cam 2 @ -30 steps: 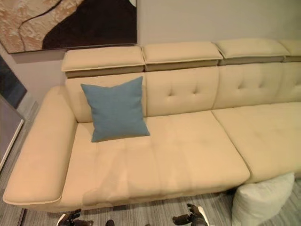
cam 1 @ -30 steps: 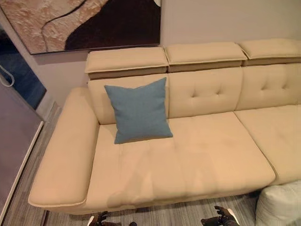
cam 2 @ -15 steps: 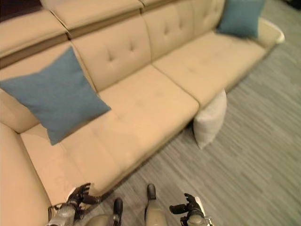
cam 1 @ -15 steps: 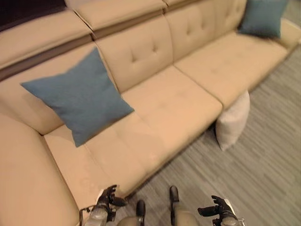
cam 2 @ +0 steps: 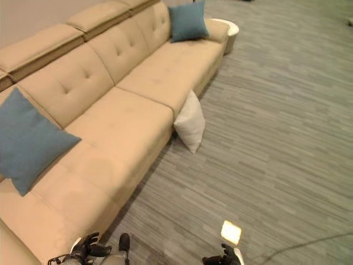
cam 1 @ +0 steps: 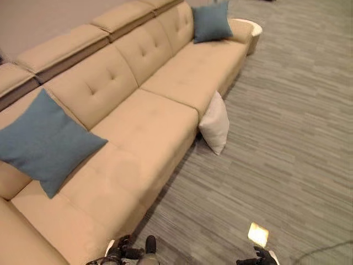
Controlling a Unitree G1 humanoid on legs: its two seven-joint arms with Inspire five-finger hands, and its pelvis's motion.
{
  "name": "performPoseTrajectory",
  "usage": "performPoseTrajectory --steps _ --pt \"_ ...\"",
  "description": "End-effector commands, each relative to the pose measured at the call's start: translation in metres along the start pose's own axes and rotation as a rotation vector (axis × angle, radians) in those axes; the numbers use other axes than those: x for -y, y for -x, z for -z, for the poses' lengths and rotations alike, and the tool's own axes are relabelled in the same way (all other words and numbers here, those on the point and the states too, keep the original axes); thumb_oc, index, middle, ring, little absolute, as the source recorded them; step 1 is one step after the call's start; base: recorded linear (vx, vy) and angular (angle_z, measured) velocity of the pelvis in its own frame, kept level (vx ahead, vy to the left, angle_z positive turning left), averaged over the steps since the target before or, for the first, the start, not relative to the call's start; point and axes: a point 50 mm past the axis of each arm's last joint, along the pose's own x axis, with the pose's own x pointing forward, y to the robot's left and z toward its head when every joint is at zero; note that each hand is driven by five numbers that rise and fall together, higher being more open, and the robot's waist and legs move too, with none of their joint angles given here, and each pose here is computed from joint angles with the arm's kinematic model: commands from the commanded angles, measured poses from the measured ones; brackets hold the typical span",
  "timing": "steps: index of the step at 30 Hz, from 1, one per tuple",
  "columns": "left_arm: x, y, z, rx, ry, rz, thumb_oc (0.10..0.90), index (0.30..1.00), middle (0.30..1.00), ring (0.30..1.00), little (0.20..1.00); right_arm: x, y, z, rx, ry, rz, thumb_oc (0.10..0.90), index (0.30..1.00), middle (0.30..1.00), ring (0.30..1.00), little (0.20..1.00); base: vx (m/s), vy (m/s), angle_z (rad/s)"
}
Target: Pick up all the scattered cushions and arrange them neatly on the sofa.
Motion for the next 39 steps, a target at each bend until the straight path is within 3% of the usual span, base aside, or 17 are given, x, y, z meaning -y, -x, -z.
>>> performPoseTrajectory --steps 1,20,27,39 --pt "0.005 -0.004 -0.022 0.067 -0.015 0.004 0.8 0.9 0.9 0.9 0.9 0.026 -0.005 -0.01 0.032 0.004 0.098 0.8 0.9 0.9 0.9 0.9 0.06 0.016 -0.86" --pt "-0.018 -0.006 -0.027 0.088 -0.016 -0.06 0.8 0.9 0.9 0.9 0.9 0.015 -0.007 -0.031 0.096 0.062 0.043 0.8 0.9 0.9 0.9 0.9 0.12 0.019 -0.6" --pt "-0.001 -0.006 -0.032 0.099 -0.014 -0.011 0.8 0.9 0.9 0.9 0.9 0.024 -0.007 -0.026 0.079 0.004 0.084 0.8 0.9 0.9 0.9 0.9 0.18 -0.201 0.34" --pt "-0.002 -0.005 -0.023 0.069 -0.04 -0.011 0.8 0.9 0.9 0.9 0.9 0.025 -0.006 -0.017 0.056 0.001 0.094 0.8 0.9 0.9 0.9 0.9 0.25 -0.04 0.12"
